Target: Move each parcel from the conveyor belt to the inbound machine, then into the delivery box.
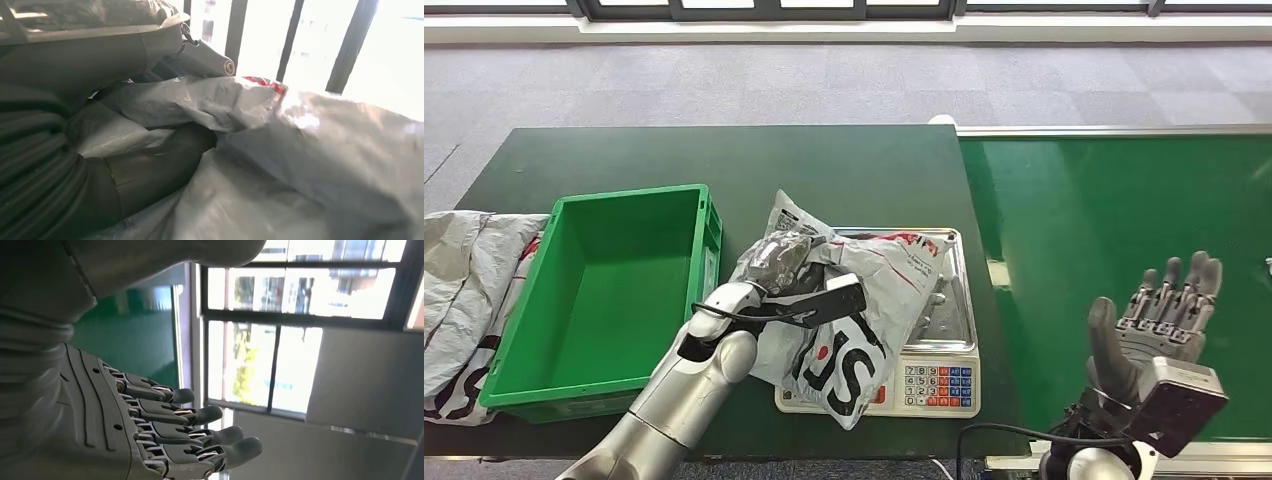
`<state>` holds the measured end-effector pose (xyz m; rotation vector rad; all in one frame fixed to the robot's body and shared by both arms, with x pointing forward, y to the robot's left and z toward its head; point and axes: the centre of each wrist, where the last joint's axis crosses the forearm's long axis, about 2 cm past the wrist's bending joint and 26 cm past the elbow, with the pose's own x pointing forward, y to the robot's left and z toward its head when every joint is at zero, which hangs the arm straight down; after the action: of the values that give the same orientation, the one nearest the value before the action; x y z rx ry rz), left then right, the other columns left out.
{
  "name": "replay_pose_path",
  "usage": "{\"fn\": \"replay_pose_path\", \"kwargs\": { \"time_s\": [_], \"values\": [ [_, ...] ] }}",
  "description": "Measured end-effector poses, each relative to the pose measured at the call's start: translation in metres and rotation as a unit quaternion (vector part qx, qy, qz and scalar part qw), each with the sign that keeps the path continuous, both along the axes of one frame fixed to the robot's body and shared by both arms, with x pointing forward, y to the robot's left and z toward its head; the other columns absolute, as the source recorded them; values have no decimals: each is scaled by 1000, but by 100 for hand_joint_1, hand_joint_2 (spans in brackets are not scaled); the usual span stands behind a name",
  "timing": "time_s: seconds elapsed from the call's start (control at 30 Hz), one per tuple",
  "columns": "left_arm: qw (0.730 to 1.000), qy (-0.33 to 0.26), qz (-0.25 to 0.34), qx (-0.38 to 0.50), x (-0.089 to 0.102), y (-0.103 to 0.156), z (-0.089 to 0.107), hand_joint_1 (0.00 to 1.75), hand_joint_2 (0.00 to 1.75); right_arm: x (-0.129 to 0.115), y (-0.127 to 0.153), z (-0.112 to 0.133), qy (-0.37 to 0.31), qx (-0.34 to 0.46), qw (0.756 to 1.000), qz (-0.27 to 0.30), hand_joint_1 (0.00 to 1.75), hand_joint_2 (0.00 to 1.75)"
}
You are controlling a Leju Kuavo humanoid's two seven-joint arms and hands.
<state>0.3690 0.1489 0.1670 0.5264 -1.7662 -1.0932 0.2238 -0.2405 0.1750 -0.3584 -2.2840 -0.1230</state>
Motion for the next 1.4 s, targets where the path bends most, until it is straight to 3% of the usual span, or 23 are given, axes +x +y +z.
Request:
{"fn": "replay_pose_path", "kwargs": {
  "time_s": [0.1,0.23,0.5,0.83,1.1,1.13,1.27,1.37,1.4],
  "values": [
    [994,-91,18,-61,4,14,29,175,175,8,21,0,14,-4,998,58,0,175],
    [972,-199,47,-118,10,31,66,175,175,13,39,-5,20,16,998,60,0,175],
    [940,-280,110,-159,20,64,106,175,175,13,32,-22,35,56,998,12,0,175],
    [921,-283,227,-140,24,119,106,175,175,10,31,-26,47,59,997,0,0,175],
    [906,-236,338,-100,8,189,68,175,175,7,32,-28,62,67,996,1,0,175],
    [904,-228,349,-98,4,197,63,162,175,7,32,-28,64,72,995,1,0,175],
    [898,-205,378,-89,-12,223,45,22,175,7,33,-29,71,92,993,4,0,175],
    [894,-186,400,-74,-27,246,30,0,175,7,33,-30,82,123,989,17,0,175],
    [893,-177,408,-66,-33,254,24,0,175,7,34,-31,85,130,988,21,0,175]
  ]
}}
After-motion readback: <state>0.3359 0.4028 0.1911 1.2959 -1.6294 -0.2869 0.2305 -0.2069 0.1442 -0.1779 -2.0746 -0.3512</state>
